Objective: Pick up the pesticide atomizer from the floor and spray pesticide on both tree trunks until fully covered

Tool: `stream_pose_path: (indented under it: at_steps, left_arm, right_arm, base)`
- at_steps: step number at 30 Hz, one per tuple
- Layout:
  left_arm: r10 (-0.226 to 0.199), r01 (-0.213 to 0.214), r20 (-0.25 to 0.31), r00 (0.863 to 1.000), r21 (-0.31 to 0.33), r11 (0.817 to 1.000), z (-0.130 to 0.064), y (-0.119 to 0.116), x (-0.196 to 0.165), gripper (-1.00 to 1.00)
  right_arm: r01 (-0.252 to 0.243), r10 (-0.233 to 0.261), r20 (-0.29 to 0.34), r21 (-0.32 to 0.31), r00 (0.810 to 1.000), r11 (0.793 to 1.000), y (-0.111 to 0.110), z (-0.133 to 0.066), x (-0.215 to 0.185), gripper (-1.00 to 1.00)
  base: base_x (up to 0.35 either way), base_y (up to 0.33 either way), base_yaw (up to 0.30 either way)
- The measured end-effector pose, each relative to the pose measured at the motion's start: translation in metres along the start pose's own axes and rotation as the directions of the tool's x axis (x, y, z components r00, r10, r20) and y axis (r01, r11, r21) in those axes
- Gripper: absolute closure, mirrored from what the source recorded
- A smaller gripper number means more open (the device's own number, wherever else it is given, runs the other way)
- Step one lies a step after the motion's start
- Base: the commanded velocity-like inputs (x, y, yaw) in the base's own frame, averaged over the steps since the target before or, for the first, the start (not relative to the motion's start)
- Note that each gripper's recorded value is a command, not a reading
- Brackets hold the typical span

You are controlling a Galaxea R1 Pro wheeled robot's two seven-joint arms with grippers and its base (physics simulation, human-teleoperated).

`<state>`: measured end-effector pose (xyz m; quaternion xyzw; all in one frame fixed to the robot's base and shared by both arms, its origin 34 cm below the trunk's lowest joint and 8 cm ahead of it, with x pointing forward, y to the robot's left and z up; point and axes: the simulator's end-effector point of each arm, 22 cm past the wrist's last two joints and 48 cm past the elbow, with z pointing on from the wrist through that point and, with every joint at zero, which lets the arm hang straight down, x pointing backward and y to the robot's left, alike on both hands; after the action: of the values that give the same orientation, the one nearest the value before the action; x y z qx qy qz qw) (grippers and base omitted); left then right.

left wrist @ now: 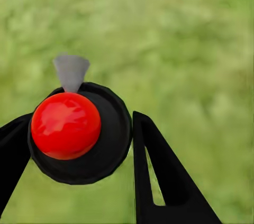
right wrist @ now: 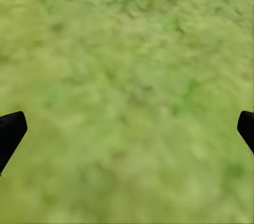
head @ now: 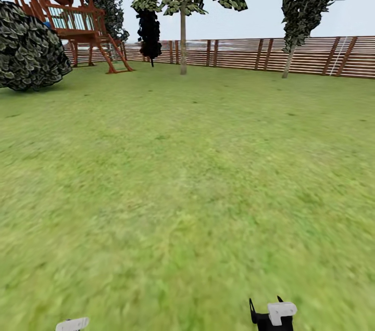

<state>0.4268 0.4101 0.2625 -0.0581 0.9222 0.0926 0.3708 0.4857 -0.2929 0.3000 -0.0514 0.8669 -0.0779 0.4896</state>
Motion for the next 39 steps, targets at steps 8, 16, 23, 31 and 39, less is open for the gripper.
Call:
stream_pose_path:
  at_steps: [8, 16, 23, 31, 39]
  left_arm:
    - [0.0, 0.0, 0.0, 1.0, 0.0, 1.0, 0.0, -0.0001, 0.0, 1.0]
    - [0.0, 0.0, 0.001, 1.0, 0.0, 1.0, 0.0, -0.0001, -0.0001, 1.0]
    - [0.0, 0.0, 0.0, 1.0, 0.0, 1.0, 0.0, -0.0004, 0.0, 1.0]
    - [-0.001, 0.001, 0.001, 1.0, 0.001, 1.0, -0.0001, -0.0009, -0.0001, 1.0]
    - [-0.001, 0.001, 0.001, 1.0, 0.001, 1.0, 0.0, -0.0006, 0.0, 1.0]
  right_arm:
    - [0.0, 0.0, 0.0, 0.0, 1.0, 1.0, 0.0, 0.0, 0.0, -1.0]
    - [0.0, 0.0, 0.0, 0.0, 1.0, 1.0, -0.0001, 0.0, 0.0, -1.0]
    - [0.0, 0.0, 0.0, 0.0, 1.0, 1.0, 0.0, 0.0, 0.0, -1.0]
    - [0.001, -0.001, 0.0, 0.001, 1.0, 1.0, -0.0007, 0.0, 0.0001, -1.0]
    - [0.002, -0.002, 0.0, 0.0, 1.0, 1.0, -0.0007, 0.0, 0.0002, -1.0]
  base:
    - [0.338, 0.0, 0.0]
    - [0.338, 0.0, 0.0]
    - [0.338, 0.0, 0.0]
    - [0.338, 0.0, 0.0]
    - [0.338, 0.0, 0.0]
